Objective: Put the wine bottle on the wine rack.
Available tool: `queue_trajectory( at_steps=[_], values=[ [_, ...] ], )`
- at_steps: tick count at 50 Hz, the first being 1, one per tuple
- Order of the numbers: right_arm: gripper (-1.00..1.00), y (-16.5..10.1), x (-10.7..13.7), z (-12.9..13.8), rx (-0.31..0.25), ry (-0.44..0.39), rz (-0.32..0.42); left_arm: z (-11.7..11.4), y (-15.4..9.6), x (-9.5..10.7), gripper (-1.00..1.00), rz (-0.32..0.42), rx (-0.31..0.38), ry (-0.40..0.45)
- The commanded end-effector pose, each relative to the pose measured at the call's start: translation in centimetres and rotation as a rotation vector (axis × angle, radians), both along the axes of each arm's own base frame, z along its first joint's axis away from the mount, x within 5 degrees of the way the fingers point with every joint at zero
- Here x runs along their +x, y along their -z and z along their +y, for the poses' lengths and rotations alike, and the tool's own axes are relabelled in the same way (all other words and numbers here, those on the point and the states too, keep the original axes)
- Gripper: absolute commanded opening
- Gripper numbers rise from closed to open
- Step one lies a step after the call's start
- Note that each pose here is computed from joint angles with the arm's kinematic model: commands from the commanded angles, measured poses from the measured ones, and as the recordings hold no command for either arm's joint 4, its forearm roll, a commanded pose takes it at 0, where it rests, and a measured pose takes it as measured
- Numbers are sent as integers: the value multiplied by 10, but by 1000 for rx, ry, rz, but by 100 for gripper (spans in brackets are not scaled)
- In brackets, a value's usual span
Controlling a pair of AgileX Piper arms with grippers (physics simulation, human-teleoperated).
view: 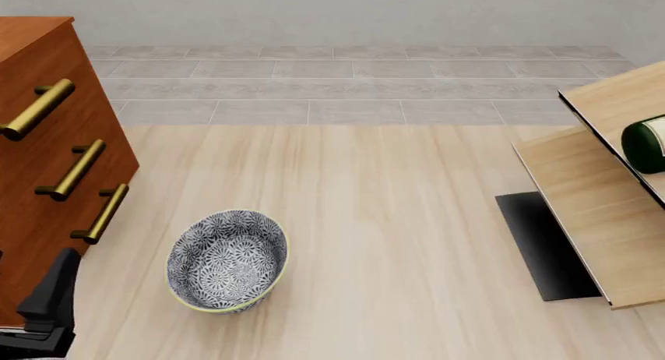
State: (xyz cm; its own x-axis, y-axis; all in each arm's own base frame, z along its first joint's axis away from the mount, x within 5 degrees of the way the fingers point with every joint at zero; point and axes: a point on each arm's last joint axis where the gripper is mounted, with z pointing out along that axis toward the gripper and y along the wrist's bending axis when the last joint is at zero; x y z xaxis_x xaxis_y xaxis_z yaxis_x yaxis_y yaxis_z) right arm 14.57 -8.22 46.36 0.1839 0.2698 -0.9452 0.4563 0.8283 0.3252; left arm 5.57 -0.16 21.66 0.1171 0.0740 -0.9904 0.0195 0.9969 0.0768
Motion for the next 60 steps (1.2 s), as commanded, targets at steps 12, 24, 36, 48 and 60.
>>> queue_trajectory(
  at_steps=[12,24,36,48,60],
  values=[
    [100,0,-23,27,-72,-85,20,1,-18,-4,100,-29,29,-17],
    [100,5,-37,43,-113,-159,25,1,-32,-7,100,-41,44,-17],
    [100,11,-53,55,-153,-217,20,1,-47,-12,100,-59,45,-22],
    [100,21,-76,65,-188,-259,24,1,-54,-14,100,-70,49,-19],
    [100,40,-97,71,-235,-281,28,1,-63,-18,100,-79,50,-23]
  ],
)
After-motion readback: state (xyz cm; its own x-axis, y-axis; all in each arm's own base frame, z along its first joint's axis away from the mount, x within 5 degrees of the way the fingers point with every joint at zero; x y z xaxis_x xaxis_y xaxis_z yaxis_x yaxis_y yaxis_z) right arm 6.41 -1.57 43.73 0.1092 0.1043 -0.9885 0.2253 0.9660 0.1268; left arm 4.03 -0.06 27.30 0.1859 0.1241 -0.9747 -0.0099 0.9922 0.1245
